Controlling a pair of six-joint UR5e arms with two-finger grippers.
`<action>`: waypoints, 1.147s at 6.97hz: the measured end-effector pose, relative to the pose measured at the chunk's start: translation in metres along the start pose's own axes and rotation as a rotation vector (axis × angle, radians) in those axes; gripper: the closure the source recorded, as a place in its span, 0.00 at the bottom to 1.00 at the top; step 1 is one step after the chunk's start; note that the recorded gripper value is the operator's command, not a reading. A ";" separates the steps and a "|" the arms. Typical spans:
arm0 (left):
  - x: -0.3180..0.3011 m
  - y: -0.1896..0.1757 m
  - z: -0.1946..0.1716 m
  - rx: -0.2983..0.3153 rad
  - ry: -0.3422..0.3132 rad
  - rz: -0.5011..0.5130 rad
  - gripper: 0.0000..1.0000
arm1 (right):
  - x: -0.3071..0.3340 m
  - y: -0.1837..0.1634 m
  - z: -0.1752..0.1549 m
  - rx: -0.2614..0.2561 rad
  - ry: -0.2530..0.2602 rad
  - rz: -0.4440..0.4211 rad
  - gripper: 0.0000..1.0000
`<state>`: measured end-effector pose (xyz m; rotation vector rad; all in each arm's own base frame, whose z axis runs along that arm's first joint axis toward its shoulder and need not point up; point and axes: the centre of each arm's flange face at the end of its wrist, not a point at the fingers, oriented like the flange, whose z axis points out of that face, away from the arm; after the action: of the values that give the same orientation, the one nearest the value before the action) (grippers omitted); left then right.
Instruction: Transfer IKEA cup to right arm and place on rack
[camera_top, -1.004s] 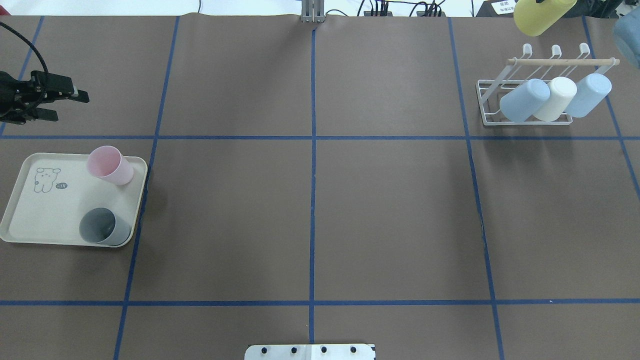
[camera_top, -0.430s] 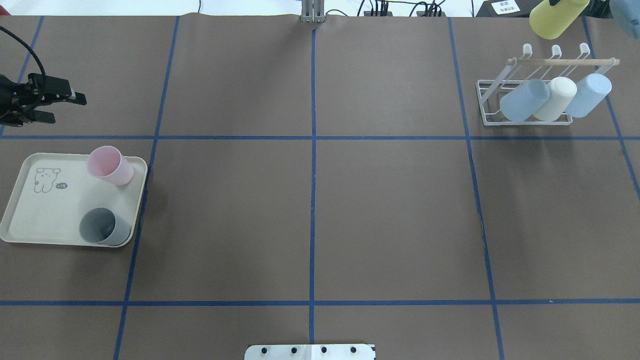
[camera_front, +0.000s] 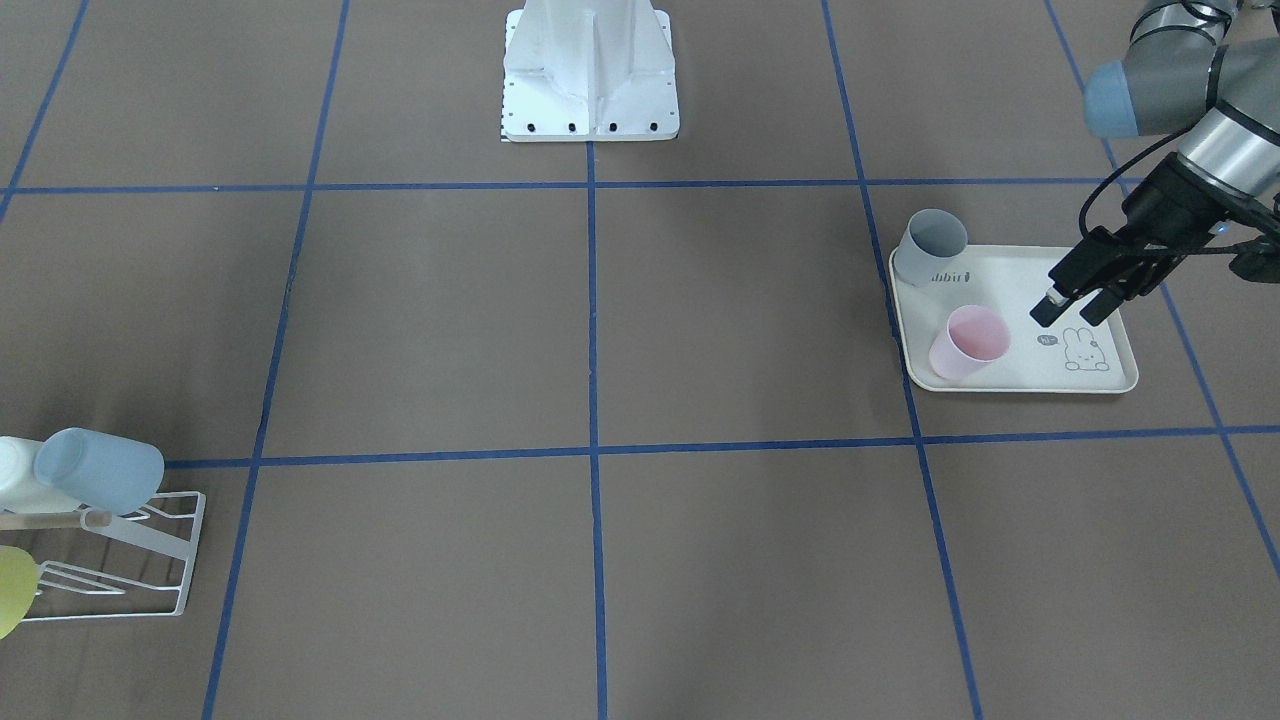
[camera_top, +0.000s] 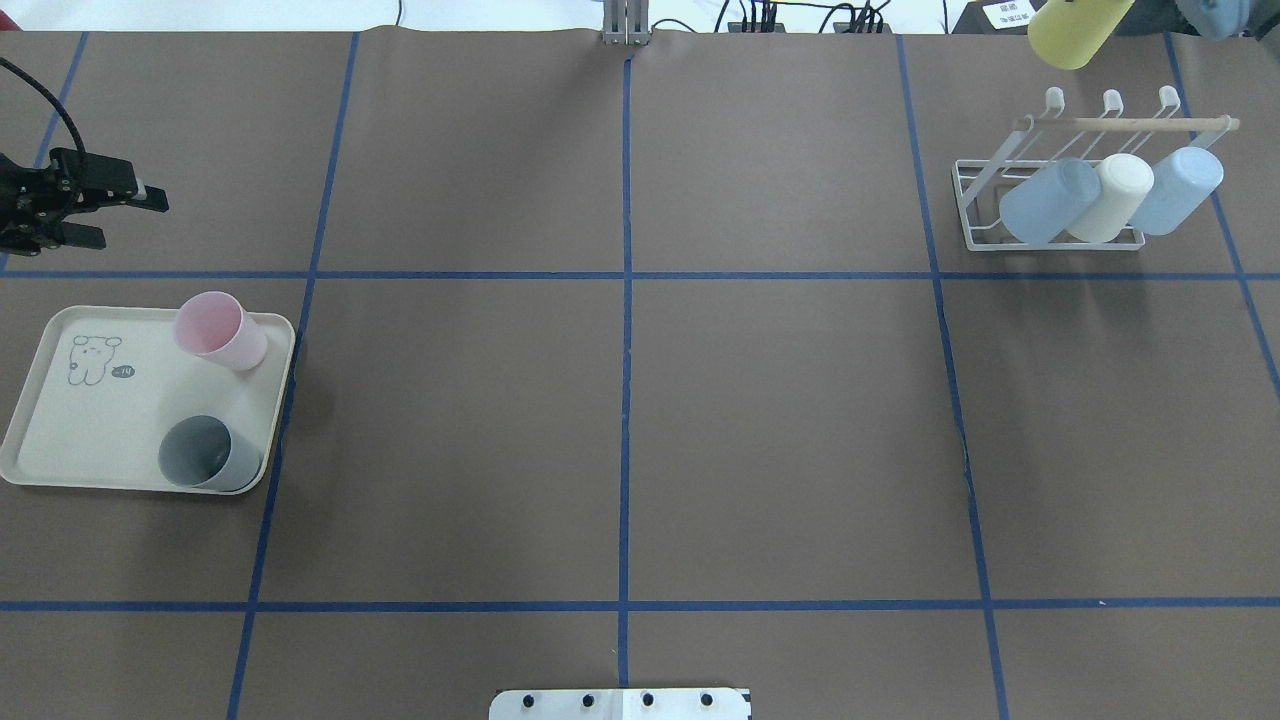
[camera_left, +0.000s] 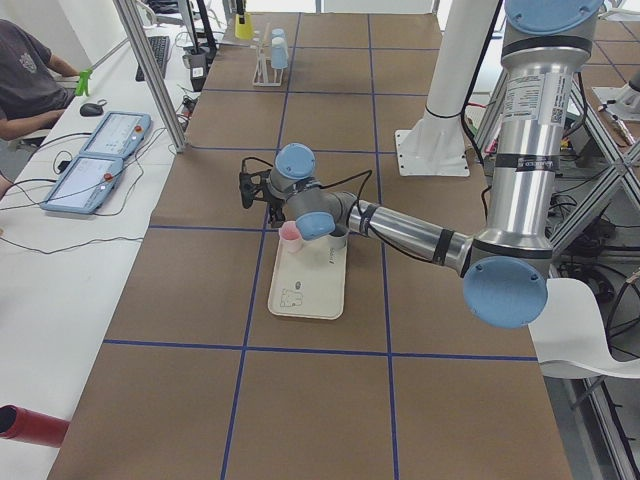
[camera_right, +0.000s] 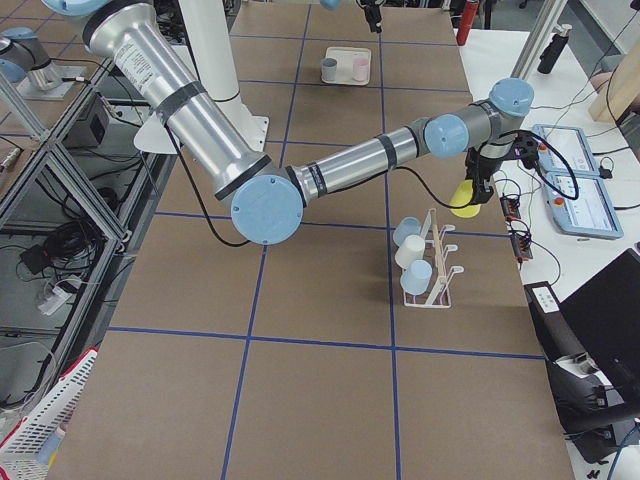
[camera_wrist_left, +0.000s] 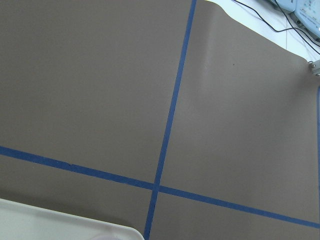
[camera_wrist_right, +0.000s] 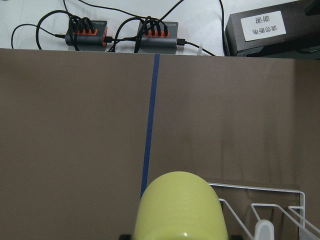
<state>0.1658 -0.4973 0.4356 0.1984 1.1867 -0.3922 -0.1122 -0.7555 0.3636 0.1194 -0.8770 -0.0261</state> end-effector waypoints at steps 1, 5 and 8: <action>-0.001 0.002 -0.003 0.000 0.001 0.001 0.00 | -0.001 0.001 0.013 -0.017 0.003 -0.006 0.78; -0.001 0.004 -0.006 0.002 0.002 0.002 0.00 | 0.009 0.009 0.043 -0.055 0.012 -0.031 0.78; -0.001 0.005 -0.006 0.000 0.002 0.002 0.00 | 0.020 0.016 0.058 -0.073 0.016 -0.026 0.76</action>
<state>0.1627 -0.4905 0.4344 0.2001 1.1880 -0.3911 -0.1445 -0.7469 0.4176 0.0631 -0.8570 -0.0813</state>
